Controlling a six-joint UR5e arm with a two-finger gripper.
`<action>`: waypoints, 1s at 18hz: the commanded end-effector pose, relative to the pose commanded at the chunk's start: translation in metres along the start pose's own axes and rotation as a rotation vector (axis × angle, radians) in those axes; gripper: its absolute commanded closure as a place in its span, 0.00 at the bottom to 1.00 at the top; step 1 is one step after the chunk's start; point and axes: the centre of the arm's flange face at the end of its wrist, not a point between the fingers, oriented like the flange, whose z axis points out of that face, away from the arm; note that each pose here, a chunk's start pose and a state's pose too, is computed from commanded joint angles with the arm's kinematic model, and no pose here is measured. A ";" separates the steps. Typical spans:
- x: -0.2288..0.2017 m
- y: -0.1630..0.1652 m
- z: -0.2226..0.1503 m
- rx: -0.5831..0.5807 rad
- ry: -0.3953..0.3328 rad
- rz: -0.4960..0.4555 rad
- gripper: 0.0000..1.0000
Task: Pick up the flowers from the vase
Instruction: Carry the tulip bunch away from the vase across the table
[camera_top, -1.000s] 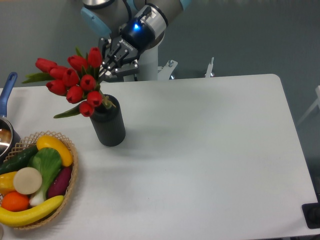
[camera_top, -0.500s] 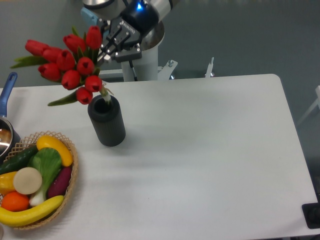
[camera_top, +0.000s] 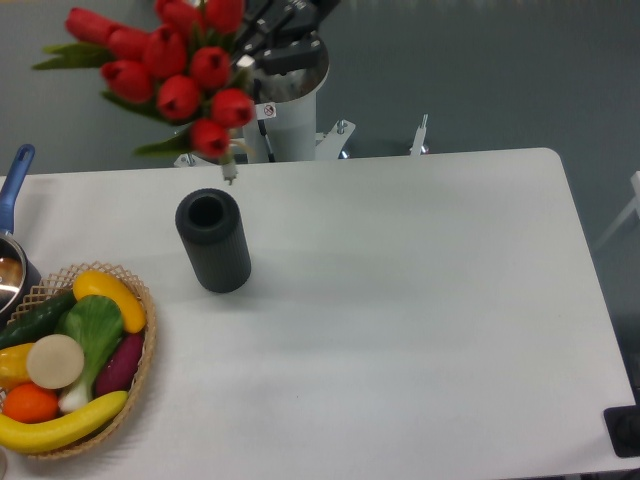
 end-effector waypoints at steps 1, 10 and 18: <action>-0.014 -0.001 -0.011 0.003 -0.033 0.018 1.00; -0.174 0.052 -0.071 -0.204 -0.305 0.162 1.00; -0.261 0.098 -0.049 -0.694 -0.506 0.049 1.00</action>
